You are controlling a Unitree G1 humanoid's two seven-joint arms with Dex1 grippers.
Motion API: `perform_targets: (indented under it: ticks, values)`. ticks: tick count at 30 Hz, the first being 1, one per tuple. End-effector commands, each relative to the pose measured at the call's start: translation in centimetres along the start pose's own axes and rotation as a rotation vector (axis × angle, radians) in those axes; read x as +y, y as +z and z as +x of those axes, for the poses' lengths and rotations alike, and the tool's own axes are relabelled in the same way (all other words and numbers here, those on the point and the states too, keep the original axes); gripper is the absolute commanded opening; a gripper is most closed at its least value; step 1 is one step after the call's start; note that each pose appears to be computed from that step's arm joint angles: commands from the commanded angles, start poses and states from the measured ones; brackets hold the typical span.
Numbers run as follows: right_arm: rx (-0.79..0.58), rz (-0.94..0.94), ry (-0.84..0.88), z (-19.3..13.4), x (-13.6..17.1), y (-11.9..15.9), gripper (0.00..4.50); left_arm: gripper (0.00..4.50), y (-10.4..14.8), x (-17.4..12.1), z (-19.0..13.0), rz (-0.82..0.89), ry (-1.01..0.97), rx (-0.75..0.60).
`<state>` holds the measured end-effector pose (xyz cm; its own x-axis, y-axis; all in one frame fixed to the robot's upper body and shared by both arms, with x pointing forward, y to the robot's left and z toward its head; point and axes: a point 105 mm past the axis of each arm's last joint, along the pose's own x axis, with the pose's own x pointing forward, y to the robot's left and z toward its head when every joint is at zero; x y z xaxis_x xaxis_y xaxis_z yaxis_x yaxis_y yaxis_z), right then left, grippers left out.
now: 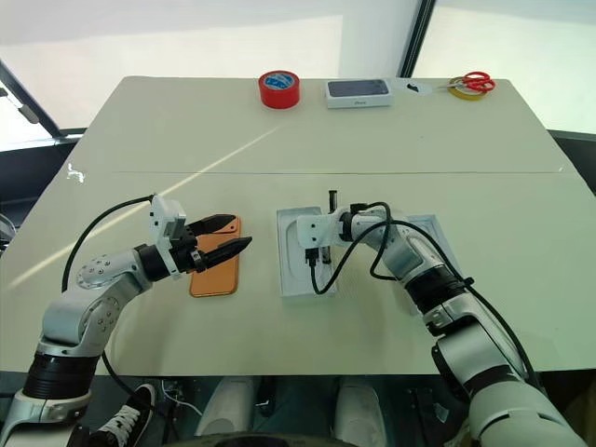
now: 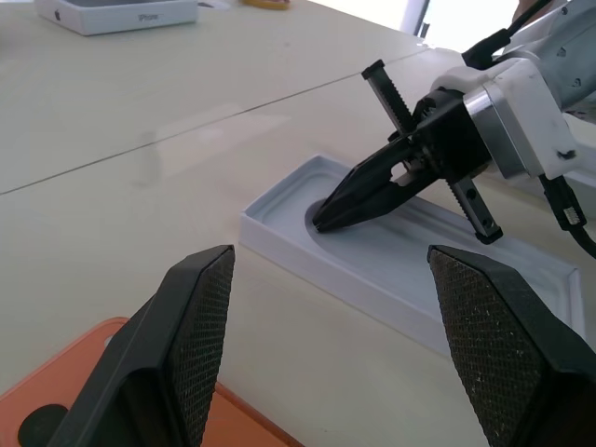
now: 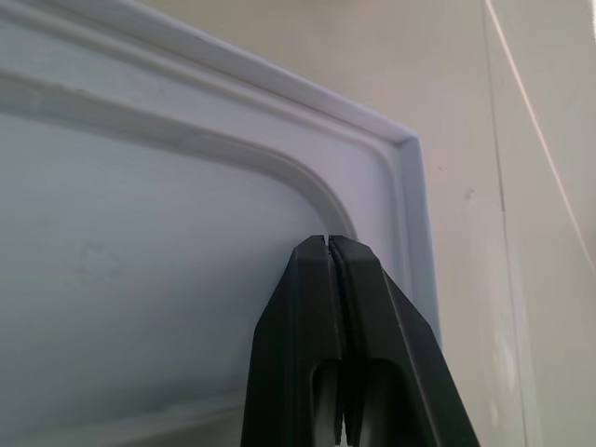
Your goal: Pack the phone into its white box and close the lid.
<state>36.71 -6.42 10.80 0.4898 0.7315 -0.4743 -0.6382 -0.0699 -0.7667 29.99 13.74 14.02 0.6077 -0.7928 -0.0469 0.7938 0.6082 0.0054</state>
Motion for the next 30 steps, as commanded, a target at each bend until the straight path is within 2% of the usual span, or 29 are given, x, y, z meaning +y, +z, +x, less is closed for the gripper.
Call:
perform_targets:
  ticks: [1,5,9,18,21,25,28,30]
  values:
    - [0.019,-0.053,0.032,0.2,0.8,-0.3,0.05,3.48,0.9,0.7,-0.6,0.007,0.041,-0.024]
    - [0.160,-0.077,-0.011,-1.3,-0.6,-3.7,0.05,3.48,0.7,1.0,-0.7,0.012,0.054,-0.013]
    - [0.236,-0.093,-0.027,-2.6,-1.2,-5.7,0.05,3.48,0.7,1.0,-0.7,0.009,0.054,-0.012]
    - [0.243,-0.082,-0.039,-3.3,-1.8,-5.7,0.05,3.48,0.4,1.3,-0.8,-0.036,0.066,-0.004]
    - [0.098,0.036,-0.104,-2.7,-2.8,-2.9,0.05,3.48,0.4,2.1,-1.5,-0.179,0.098,-0.003]
    - [-0.198,0.230,-0.176,-2.3,-4.8,3.3,0.05,3.48,1.8,4.1,-3.7,-0.427,0.156,-0.046]
    - [-0.297,0.257,-0.182,-2.0,-5.6,6.2,0.05,3.48,1.9,4.7,-5.4,-0.581,0.166,-0.025]
    - [-0.320,0.279,-0.169,-0.9,-5.6,7.6,0.05,3.48,1.1,4.9,-6.7,-0.623,0.197,0.045]
